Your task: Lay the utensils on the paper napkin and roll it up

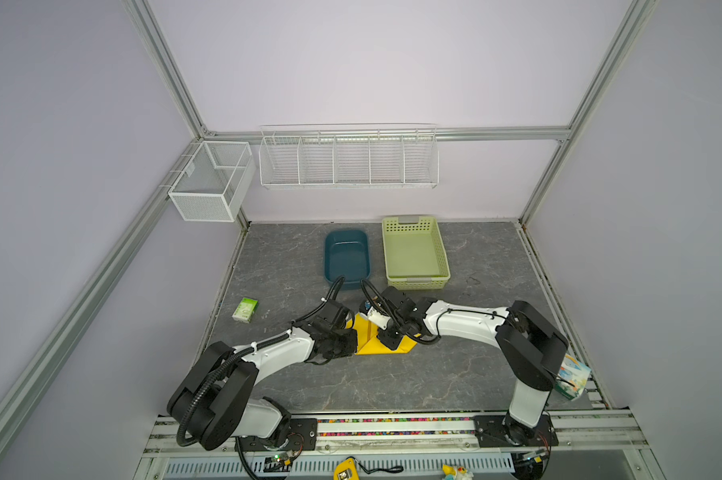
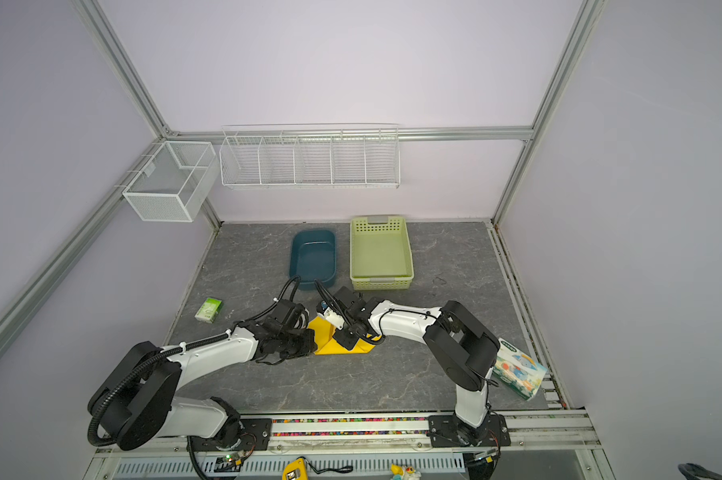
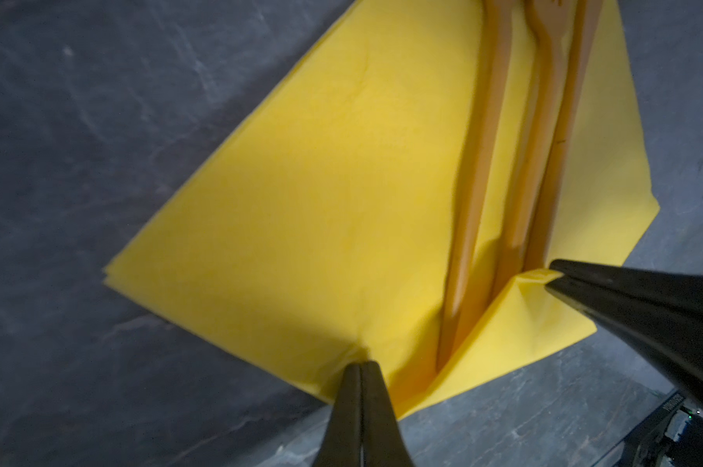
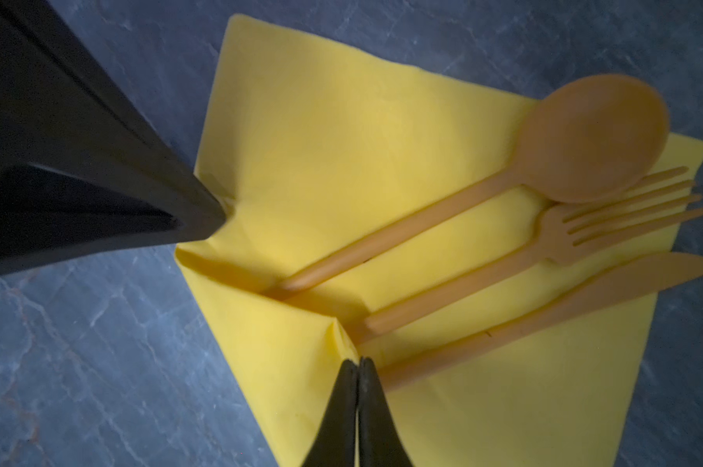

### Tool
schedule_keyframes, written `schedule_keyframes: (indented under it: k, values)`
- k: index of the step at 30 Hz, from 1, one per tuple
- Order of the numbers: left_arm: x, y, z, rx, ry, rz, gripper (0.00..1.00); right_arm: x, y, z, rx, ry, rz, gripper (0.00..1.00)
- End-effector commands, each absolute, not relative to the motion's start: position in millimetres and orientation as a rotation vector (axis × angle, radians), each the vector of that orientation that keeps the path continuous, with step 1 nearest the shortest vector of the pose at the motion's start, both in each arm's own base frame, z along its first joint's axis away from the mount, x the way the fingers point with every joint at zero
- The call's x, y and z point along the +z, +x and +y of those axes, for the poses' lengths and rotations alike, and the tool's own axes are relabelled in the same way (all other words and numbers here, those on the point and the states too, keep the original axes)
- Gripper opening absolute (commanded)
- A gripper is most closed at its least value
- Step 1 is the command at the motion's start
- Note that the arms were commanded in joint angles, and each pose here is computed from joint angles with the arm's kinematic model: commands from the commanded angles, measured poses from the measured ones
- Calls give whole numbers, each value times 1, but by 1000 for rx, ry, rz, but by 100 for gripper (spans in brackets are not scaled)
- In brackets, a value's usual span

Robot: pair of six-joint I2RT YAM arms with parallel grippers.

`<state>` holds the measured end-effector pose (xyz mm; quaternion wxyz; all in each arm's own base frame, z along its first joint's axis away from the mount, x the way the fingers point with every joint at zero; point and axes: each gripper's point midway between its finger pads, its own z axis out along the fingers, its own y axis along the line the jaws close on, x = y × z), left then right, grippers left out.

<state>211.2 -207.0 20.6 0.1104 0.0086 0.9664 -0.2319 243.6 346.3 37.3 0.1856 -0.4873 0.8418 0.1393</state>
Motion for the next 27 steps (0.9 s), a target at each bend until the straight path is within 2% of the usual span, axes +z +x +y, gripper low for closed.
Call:
schedule_keyframes:
  k: [1,17,27]
  values:
    - [7,199,-197,-620,40,2903,0,50,247,345,424,-1325,2355,7]
    - [10,198,-198,-624,68,2895,0,48,253,347,457,-1317,2367,7]
    - [59,212,-212,-724,106,2787,0,47,255,347,461,-1311,2379,7]
